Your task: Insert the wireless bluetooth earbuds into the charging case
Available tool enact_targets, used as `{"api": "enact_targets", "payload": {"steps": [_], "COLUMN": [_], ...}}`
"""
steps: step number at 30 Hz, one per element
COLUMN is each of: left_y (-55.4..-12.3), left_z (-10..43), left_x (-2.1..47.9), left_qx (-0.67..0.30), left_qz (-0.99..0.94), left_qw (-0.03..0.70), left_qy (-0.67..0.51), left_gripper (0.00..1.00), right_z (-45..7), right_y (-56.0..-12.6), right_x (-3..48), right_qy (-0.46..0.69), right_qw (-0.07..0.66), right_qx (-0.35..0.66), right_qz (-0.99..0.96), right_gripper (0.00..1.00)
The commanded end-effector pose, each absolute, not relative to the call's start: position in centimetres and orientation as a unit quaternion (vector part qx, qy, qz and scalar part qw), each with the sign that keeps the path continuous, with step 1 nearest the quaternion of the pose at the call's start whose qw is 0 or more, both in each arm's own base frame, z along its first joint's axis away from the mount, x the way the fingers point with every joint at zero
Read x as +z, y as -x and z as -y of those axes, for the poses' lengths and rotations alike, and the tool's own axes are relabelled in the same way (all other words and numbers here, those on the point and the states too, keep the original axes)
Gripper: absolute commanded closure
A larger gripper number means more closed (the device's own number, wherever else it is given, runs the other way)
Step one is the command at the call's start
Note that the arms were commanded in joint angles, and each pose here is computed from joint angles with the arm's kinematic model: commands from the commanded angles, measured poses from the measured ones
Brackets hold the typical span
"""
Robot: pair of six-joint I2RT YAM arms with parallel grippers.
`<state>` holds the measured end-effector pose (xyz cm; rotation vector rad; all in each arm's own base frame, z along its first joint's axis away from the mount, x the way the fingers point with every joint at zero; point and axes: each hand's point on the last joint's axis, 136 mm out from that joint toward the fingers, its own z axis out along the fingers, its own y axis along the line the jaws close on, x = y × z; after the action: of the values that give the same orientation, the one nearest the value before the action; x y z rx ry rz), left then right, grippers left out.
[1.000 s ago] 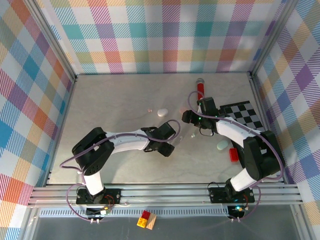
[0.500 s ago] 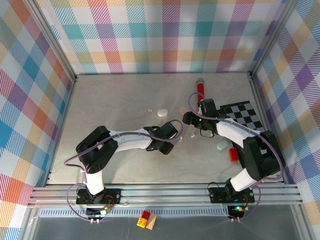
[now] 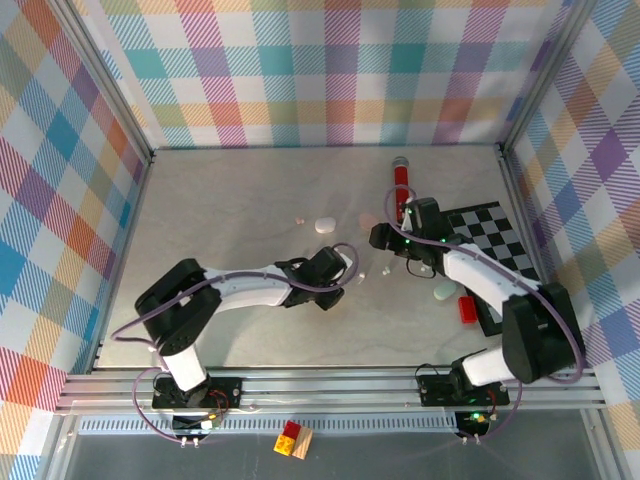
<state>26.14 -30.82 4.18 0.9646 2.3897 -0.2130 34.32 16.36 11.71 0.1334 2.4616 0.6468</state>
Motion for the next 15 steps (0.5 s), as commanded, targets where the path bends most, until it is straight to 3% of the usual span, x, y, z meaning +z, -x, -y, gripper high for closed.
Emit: {"api": "enact_targets", "payload": {"steps": [1,8,15], "left_y": [-26.3,-26.0,-24.5], "left_z": [33.2,33.2,34.0], "left_x": [9.1,13.2,15.6], "left_qx": [-0.127,-0.140,-0.179], "left_qz": [-0.824,-0.757,-0.704], "left_qw": [0.372,0.460,0.496], "left_qy": [-0.408,-0.443,-0.476], "left_gripper": [0.61,0.61,0.62], "right_z": [-15.2,-15.3,-18.6], "right_y": [-32.5,-28.6,-24.1], "right_x": [12.8,16.6,19.5], "right_qy": [-0.014,0.071,0.151], "right_qw": [0.304,0.329,0.311], "right_qx": [0.224,0.245,0.366], "right_qz": [-0.926,-0.909,-0.864], "right_gripper": [0.26,0.24,0.25]}}
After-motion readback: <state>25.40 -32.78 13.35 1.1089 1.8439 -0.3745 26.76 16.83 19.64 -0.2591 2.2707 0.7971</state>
